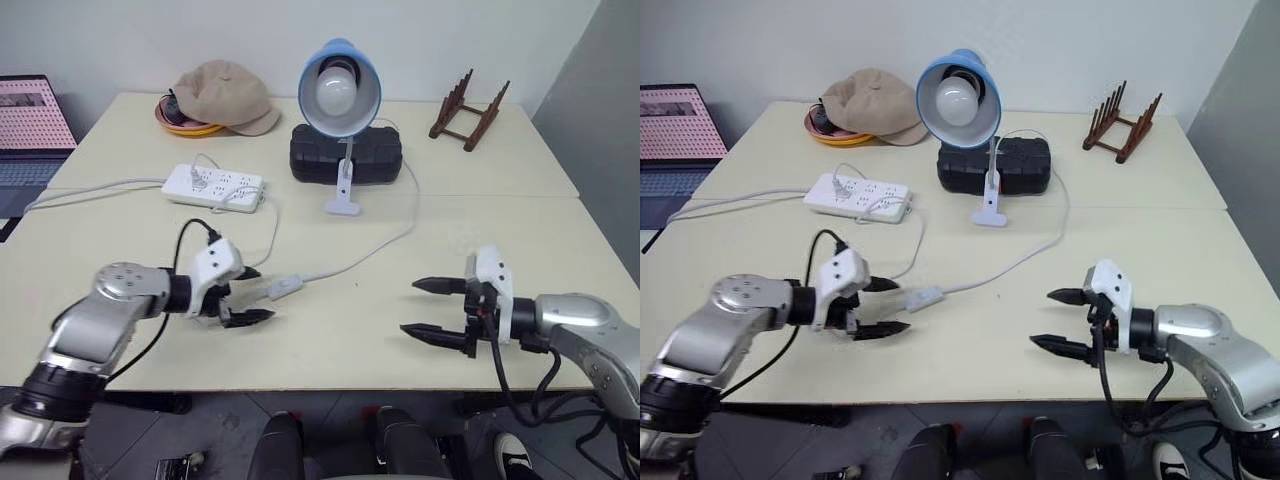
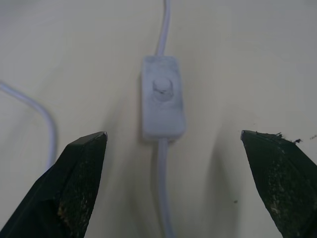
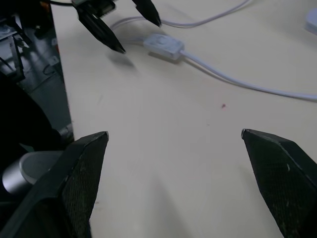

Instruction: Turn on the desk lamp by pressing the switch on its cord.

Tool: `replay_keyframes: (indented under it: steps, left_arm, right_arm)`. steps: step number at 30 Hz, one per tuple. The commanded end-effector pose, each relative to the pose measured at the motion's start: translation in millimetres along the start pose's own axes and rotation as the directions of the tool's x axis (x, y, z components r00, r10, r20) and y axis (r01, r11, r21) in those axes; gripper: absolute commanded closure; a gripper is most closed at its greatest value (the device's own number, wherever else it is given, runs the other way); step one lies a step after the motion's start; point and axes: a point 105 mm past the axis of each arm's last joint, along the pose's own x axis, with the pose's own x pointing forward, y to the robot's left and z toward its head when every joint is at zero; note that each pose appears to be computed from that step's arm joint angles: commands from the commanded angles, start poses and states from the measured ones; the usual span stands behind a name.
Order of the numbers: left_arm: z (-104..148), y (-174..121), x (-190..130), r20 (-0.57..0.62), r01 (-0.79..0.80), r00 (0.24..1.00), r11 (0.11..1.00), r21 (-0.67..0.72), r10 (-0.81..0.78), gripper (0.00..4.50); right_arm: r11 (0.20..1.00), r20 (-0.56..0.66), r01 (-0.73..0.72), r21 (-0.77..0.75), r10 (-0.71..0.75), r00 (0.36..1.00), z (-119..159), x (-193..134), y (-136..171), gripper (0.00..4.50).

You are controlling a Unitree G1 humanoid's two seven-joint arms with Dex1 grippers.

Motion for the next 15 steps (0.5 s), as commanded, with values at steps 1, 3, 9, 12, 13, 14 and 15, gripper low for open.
replay_keyframes:
  steps: [1,3,9,12,13,14,15]
  left_arm:
    - [5.2,13.0,6.7,0.016,-0.032,0.999,0.998,0.060,0.031,0.01]
    - [2.5,17.6,9.0,0.011,-0.035,0.999,0.997,0.065,0.034,0.18]
    - [3.2,19.5,8.4,0.036,-0.006,0.999,0.998,0.059,0.004,1.34]
    - [2.5,19.8,10.8,0.036,-0.001,0.999,0.998,0.061,-0.001,1.93]
    - [2.4,19.8,11.8,0.037,0.000,0.999,0.998,0.061,-0.002,2.17]
    - [2.7,20.2,13.2,0.040,-0.002,0.999,0.998,0.063,-0.001,2.37]
    - [2.9,20.5,14.3,0.043,-0.002,0.999,0.998,0.064,0.000,2.56]
  right_arm:
    - [0.999,0.029,0.030,-0.023,-0.030,0.999,7.9,-0.8,5.8,0.00]
    - [0.998,0.033,0.054,-0.015,-0.053,0.998,7.6,-2.9,4.8,0.00]
    - [0.997,0.030,0.082,-0.002,-0.082,0.996,2.7,-6.7,4.7,0.00]
    - [0.996,0.034,0.091,0.007,-0.091,0.995,0.8,-7.0,5.4,0.00]
    - [0.996,0.035,0.092,0.008,-0.093,0.995,0.6,-7.0,5.4,0.00]
    - [0.996,0.035,0.094,0.007,-0.094,0.995,0.4,-7.0,5.5,0.00]
    - [0.996,0.036,0.094,0.007,-0.095,0.995,0.2,-6.9,5.6,0.00]
